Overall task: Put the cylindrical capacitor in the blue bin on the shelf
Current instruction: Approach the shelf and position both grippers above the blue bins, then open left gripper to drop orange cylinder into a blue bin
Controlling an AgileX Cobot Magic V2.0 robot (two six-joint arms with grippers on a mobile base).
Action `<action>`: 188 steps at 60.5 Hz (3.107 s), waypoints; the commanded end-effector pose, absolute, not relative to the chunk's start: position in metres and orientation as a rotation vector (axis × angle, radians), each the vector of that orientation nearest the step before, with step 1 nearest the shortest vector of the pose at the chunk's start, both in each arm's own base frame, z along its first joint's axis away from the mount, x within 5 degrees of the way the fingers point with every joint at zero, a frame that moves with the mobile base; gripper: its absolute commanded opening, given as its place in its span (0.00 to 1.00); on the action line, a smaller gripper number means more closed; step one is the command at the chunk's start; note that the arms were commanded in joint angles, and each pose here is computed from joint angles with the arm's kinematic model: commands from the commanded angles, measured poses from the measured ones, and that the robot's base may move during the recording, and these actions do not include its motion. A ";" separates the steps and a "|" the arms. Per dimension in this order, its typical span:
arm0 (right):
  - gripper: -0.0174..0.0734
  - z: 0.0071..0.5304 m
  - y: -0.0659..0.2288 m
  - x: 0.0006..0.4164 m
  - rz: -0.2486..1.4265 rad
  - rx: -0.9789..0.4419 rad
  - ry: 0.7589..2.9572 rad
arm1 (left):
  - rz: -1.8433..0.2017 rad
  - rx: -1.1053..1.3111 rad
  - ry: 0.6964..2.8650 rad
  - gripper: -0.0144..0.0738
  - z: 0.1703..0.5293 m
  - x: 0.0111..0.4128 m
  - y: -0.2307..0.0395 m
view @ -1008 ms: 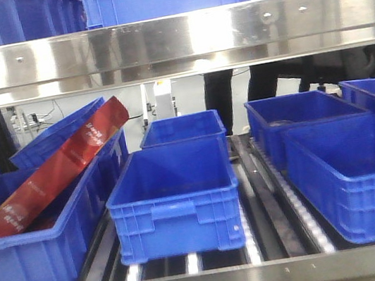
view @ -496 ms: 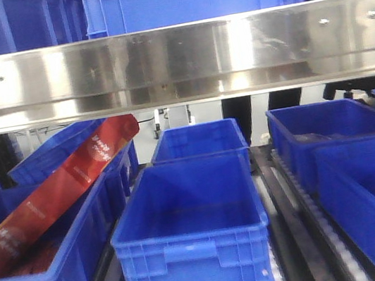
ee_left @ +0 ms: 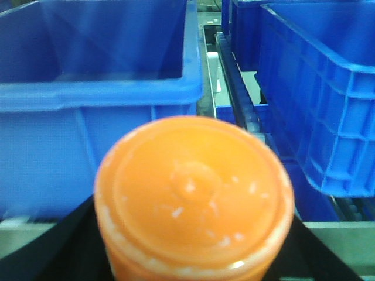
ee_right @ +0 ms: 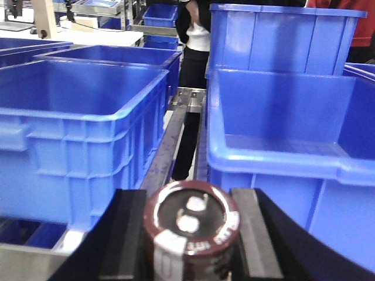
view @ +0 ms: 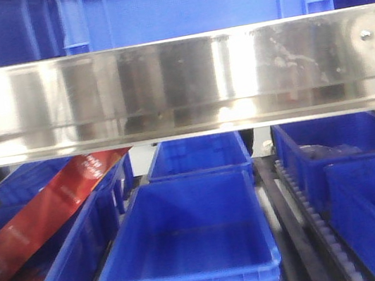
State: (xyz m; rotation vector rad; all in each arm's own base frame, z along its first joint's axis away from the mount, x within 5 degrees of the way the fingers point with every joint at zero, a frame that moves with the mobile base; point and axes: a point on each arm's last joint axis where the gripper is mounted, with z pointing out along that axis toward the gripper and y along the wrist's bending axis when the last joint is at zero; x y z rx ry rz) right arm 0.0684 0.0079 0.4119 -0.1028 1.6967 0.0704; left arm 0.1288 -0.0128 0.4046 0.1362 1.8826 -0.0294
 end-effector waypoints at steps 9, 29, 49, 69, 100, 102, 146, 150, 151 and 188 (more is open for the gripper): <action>0.01 0.418 0.007 0.066 0.069 -0.098 1.650 | -0.039 0.140 1.852 0.04 0.408 0.128 -0.014; 0.01 0.418 0.007 0.067 0.069 -0.097 1.645 | -0.039 0.140 1.852 0.04 0.408 0.128 -0.014; 0.01 0.418 0.007 0.067 0.069 -0.097 1.645 | -0.039 0.140 1.852 0.04 0.408 0.128 -0.014; 0.01 0.418 0.007 0.067 0.069 -0.097 1.645 | -0.039 0.140 1.852 0.04 0.408 0.128 -0.014; 0.01 0.418 0.007 0.067 0.069 -0.097 1.645 | -0.039 0.139 1.849 0.04 0.409 0.128 -0.014; 0.01 0.418 0.007 0.067 0.069 -0.097 1.645 | -0.041 0.139 1.849 0.04 0.408 0.128 -0.014; 0.01 0.419 0.007 0.067 0.069 -0.097 1.643 | -0.334 0.567 1.765 0.04 0.499 0.213 -0.128; 0.01 0.419 0.007 0.067 0.069 -0.097 1.643 | -0.361 0.601 1.754 0.04 0.506 0.229 -0.151; 0.01 0.419 0.007 0.067 0.069 -0.097 1.643 | -0.366 0.613 1.762 0.04 0.503 0.236 -0.158; 0.01 0.419 0.007 0.067 0.069 -0.097 1.640 | -0.342 0.721 1.961 0.34 0.406 0.357 -0.258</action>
